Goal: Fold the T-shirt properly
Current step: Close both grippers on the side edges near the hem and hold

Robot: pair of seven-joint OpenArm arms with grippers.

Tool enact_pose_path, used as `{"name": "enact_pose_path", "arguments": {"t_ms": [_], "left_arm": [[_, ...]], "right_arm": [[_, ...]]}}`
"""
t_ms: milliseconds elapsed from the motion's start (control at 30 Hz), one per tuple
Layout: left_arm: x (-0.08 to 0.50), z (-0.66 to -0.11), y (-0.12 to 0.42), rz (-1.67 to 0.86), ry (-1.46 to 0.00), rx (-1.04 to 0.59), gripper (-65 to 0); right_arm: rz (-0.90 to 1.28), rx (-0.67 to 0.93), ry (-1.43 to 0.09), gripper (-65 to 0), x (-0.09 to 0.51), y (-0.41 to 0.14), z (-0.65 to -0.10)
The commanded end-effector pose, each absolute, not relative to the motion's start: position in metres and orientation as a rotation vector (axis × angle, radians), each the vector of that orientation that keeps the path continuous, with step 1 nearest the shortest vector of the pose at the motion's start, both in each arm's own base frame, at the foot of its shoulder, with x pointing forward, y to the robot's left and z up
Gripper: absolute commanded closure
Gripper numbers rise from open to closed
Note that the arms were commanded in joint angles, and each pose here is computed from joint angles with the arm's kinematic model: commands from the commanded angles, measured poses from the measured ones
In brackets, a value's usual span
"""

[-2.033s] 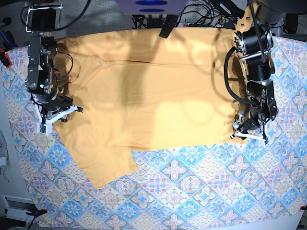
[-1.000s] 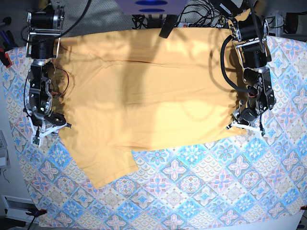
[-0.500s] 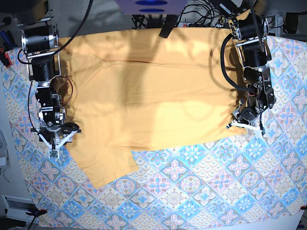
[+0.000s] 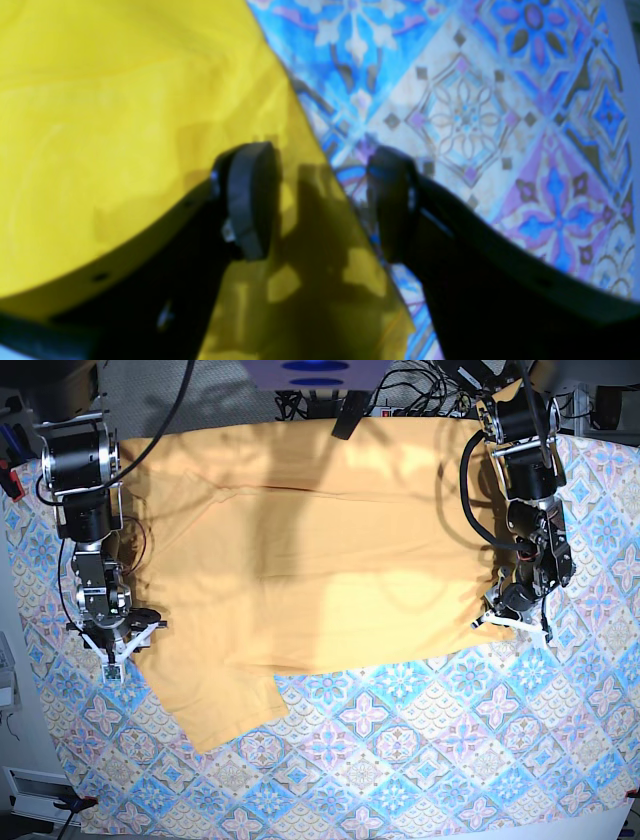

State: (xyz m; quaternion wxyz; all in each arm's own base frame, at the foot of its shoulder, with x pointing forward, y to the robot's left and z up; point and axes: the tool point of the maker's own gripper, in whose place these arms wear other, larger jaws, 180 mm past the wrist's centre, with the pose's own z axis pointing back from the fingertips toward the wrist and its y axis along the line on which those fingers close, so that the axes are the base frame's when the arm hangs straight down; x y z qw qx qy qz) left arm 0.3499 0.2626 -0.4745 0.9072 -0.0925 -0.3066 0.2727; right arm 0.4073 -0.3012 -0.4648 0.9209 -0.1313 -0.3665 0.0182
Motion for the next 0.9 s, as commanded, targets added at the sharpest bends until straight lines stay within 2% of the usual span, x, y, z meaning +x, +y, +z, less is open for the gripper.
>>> {"name": "enact_pose_path", "arguments": {"t_ms": [0, 267, 467, 600, 800, 867], "left_arm": [[0.351, -0.471, 0.268, 0.558, -0.627, -0.175, 0.0], [0.351, -0.471, 0.268, 0.558, -0.627, -0.175, 0.0], [0.351, -0.471, 0.268, 0.558, -0.627, -0.175, 0.0], [0.351, -0.471, 0.268, 0.558, -0.627, -0.175, 0.0], [0.351, -0.471, 0.267, 0.558, -0.625, -0.175, 0.0], [0.35, -0.472, 0.266, 0.557, -0.613, -0.179, 0.0]], "right_arm": [[0.041, -0.289, -0.804, -30.4, 0.422, -0.31, -0.447], [0.165, -0.079, -0.714, -29.9, 0.398, -0.271, -0.48], [0.175, -0.062, -0.699, -28.3, 0.391, -0.268, -0.486], [0.198, -0.028, -0.691, -18.3, 0.386, -0.261, -0.489], [0.204, -0.026, -0.763, -0.6, 0.402, -0.259, -0.47], [0.164, -0.025, -0.787, 0.0, 0.403, -0.266, -0.465]]}}
